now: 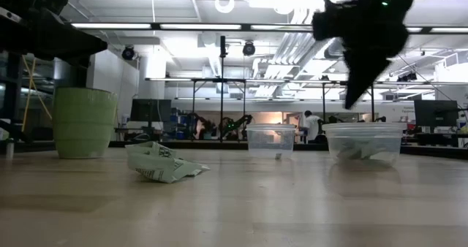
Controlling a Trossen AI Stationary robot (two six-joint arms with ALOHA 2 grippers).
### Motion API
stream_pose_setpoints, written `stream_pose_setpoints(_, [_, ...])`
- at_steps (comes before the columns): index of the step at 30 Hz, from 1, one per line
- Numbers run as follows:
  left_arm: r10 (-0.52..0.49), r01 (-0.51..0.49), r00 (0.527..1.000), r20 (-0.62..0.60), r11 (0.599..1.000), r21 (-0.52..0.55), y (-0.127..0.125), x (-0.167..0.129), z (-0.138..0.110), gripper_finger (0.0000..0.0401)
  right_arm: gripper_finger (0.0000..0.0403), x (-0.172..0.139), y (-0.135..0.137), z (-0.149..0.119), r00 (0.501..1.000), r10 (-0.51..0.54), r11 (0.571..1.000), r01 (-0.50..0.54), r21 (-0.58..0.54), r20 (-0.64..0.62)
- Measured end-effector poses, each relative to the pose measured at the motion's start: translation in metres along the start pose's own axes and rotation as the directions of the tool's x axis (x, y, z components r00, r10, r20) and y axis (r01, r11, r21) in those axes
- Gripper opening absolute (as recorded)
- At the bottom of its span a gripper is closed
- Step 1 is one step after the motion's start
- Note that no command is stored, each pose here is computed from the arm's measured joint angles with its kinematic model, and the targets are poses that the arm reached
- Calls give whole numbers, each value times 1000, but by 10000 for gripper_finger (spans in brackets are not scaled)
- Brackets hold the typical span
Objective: Pick and place Stevia / Truvia into bins
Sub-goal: Put the stevia packet into the bottom transparent container, then put the stevia packet into the top transparent container
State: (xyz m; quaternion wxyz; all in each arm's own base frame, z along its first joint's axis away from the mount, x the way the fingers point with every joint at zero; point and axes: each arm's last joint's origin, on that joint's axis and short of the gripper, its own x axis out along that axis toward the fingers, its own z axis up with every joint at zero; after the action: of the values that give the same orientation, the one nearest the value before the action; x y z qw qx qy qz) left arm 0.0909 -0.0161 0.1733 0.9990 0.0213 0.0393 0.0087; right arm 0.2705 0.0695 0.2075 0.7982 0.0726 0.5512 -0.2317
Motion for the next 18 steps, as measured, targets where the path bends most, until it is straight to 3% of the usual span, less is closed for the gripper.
stream_pose_setpoints(4, [0, 0, 1000, 0, 1000, 0, 0, 0, 0, 99, 152, -6, 19, 18, 961, 78, 994, -56, -90, 265])
stream_pose_setpoints(8, [0, 0, 1000, 0, 1000, 0, 0, 0, 0, 99, 157, -16, 43, 25, 840, 232, 951, -90, -296, 490])
stream_pose_setpoints(12, [0, 0, 1000, 0, 1000, 0, 0, 0, 0, 99, 144, -7, 41, 12, 771, 323, 927, -141, -347, 549])
stream_pose_setpoints(18, [0, 0, 1000, -1, 1000, 0, 0, 0, 0, 99, 114, 24, 3, -30, 699, 367, 930, -253, -268, 613])
